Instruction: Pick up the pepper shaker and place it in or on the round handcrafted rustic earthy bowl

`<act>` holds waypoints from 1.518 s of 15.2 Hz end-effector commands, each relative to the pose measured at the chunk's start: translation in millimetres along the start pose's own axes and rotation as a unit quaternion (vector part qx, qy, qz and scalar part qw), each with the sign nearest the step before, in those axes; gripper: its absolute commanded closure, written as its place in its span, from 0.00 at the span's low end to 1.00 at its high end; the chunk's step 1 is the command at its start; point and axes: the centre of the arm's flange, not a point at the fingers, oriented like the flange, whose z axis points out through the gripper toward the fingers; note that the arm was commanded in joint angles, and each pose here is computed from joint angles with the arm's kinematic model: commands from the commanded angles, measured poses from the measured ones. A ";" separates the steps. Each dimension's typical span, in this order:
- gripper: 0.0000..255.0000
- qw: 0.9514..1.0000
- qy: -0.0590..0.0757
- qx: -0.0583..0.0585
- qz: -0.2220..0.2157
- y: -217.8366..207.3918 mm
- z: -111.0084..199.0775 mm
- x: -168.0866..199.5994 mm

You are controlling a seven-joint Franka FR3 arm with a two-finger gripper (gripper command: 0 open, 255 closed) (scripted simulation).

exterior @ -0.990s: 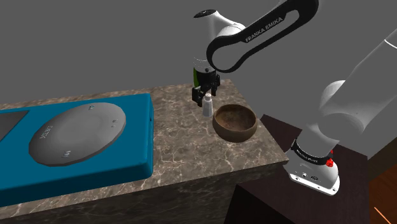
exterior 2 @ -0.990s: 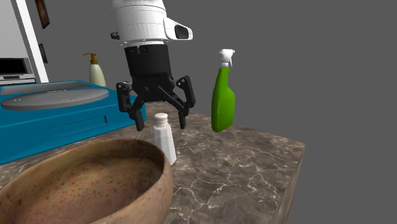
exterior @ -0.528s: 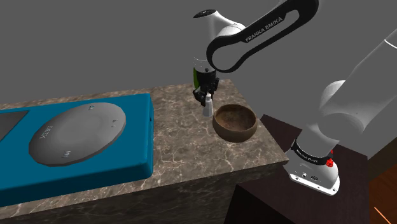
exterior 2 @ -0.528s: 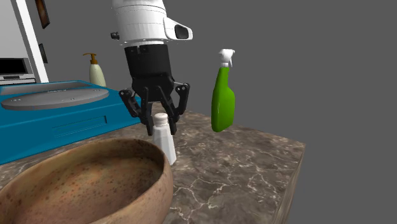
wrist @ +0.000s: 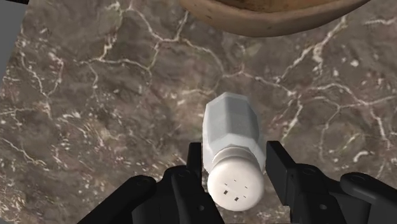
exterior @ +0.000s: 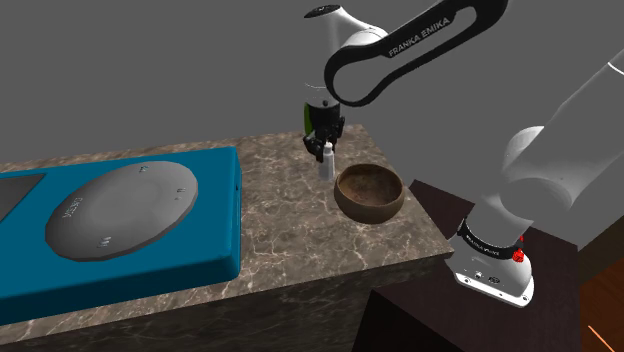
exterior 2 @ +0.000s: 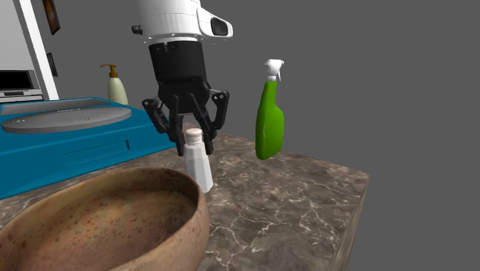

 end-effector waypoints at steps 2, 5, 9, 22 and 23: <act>1.00 1.000 0.000 0.000 0.000 1.5 -15.6 0.5; 1.00 1.000 0.000 0.000 0.000 3.0 -31.4 0.7; 1.00 1.000 0.000 0.000 0.000 5.1 -52.4 1.1; 1.00 1.000 0.000 0.000 0.000 11.9 -120.7 2.4; 1.00 1.000 0.000 0.000 0.000 12.4 -125.9 2.5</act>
